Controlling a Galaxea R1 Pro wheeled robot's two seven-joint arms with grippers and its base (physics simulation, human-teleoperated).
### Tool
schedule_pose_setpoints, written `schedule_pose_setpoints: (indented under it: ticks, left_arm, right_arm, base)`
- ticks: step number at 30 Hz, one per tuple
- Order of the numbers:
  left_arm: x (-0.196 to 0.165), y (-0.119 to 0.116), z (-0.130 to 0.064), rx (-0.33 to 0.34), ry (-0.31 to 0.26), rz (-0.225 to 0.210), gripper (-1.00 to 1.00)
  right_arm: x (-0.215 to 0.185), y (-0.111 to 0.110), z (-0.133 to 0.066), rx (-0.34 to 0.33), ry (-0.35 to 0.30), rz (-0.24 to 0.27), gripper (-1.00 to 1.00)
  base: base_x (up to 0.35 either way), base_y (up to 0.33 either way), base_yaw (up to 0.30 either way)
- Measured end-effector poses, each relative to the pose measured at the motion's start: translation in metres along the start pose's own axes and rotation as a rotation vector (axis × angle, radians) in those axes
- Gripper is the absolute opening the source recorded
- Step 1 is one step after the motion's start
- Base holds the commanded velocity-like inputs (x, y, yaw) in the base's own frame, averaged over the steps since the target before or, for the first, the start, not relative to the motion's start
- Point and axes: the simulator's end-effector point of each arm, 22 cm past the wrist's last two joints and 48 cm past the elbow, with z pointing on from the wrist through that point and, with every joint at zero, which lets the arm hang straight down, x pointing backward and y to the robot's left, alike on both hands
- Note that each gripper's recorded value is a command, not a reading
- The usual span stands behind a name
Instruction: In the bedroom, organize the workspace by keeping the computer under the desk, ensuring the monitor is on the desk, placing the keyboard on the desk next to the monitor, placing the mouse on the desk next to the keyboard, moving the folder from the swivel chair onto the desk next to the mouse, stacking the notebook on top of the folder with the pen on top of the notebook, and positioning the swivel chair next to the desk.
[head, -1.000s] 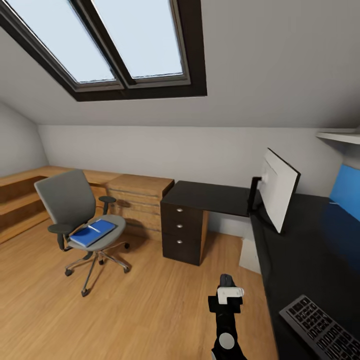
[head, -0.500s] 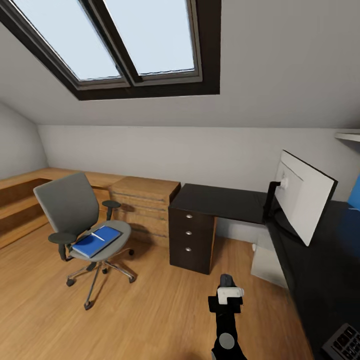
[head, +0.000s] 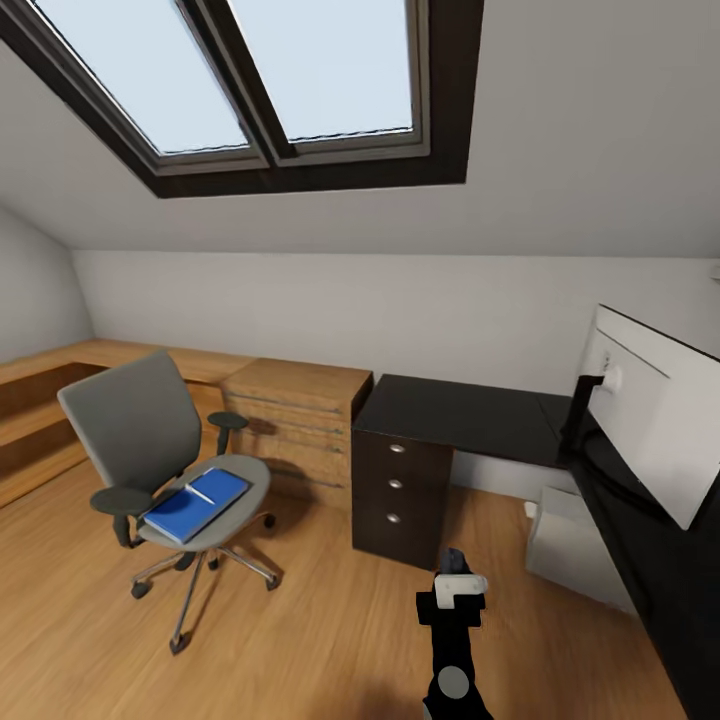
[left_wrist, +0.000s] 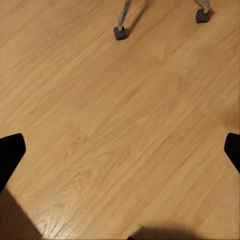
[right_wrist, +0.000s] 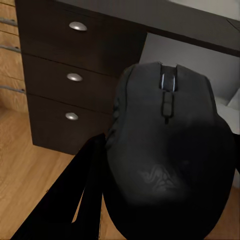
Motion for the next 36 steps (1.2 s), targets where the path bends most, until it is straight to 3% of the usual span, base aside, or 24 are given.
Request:
schedule_pose_setpoints:
  ticks: [6, 19, 36]
  left_arm:
    - [-0.001, -0.001, -0.001, 0.001, 0.000, 0.001, 1.00]
    - [-0.014, 0.001, -0.016, 0.001, -0.001, 0.001, 1.00]
    - [-0.030, 0.005, -0.033, 0.002, -0.001, 0.001, 1.00]
  right_arm:
    - [-0.001, -0.001, 0.000, 0.001, 0.000, 0.000, -1.00]
    - [-0.025, -0.005, -0.006, 0.001, -0.027, 0.016, -1.00]
    - [-0.033, -0.007, -0.016, -0.006, -0.005, 0.004, -1.00]
  base:
    - [0.323, 0.036, 0.000]
    - [0.310, -0.147, 0.000]
    - [0.331, -0.004, 0.000]
